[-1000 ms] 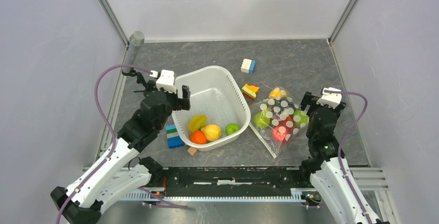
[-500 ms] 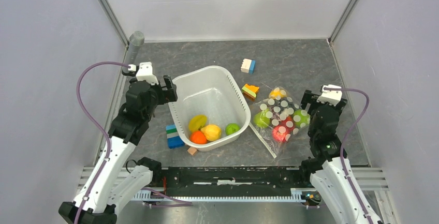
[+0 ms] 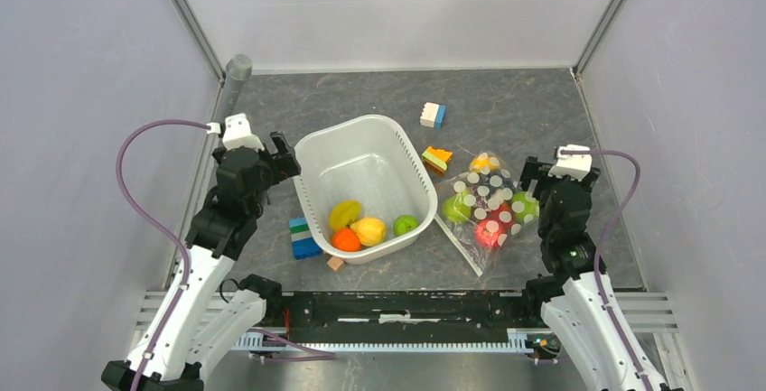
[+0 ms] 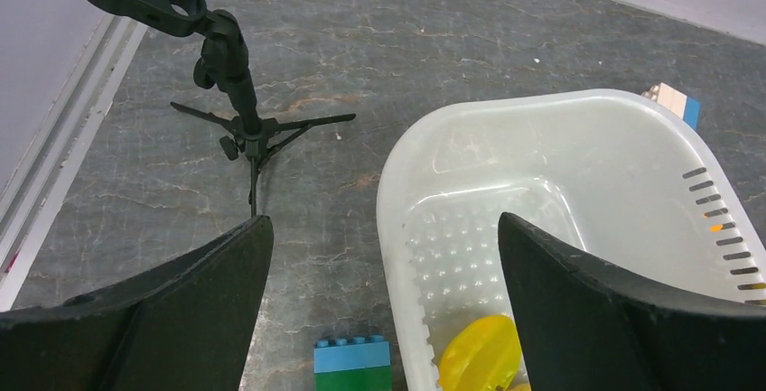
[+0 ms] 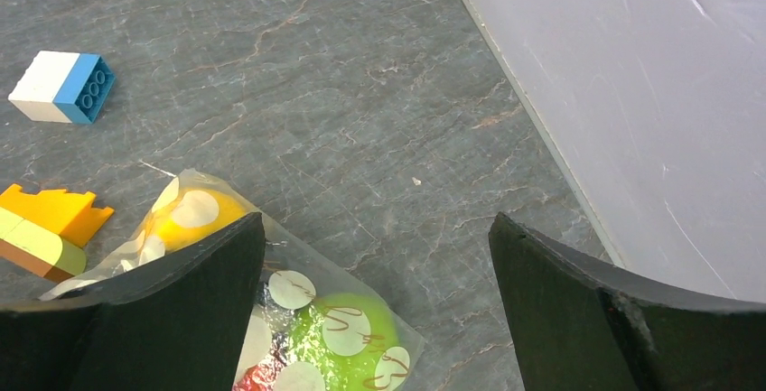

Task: Place the food in the zip-top bag and seal the zipper
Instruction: Reset both arms

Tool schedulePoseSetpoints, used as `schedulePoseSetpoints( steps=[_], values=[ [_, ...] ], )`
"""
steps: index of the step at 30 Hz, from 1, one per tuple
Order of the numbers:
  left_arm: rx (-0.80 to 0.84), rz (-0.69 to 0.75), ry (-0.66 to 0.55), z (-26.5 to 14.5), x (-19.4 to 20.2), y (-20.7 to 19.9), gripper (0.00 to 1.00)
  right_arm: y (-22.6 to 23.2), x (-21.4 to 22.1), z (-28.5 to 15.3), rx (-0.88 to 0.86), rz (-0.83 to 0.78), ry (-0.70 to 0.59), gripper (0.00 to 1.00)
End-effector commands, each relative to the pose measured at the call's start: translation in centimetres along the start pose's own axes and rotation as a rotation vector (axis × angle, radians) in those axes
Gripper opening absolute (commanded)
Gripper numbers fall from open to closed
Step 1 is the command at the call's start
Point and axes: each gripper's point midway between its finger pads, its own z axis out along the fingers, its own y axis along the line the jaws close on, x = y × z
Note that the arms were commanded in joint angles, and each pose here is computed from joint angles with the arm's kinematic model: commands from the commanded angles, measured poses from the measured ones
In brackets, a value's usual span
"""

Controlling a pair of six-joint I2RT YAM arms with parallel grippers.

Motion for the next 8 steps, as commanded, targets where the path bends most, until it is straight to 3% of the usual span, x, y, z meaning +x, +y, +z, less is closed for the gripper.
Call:
schedulePoseSetpoints(
  steps=[1,8],
  values=[
    [-0.031,-0.055,-0.042,-0.07,-1.05,0.39,1.00,0.56,-2.32,0.02,-0.028,0.038,-0.045,0.98],
    [-0.023,-0.055,-0.043,-0.26,-0.96,0.37,1.00,0.89,-2.89,0.01,-0.044,0.051,-0.052,0.98]
  ],
)
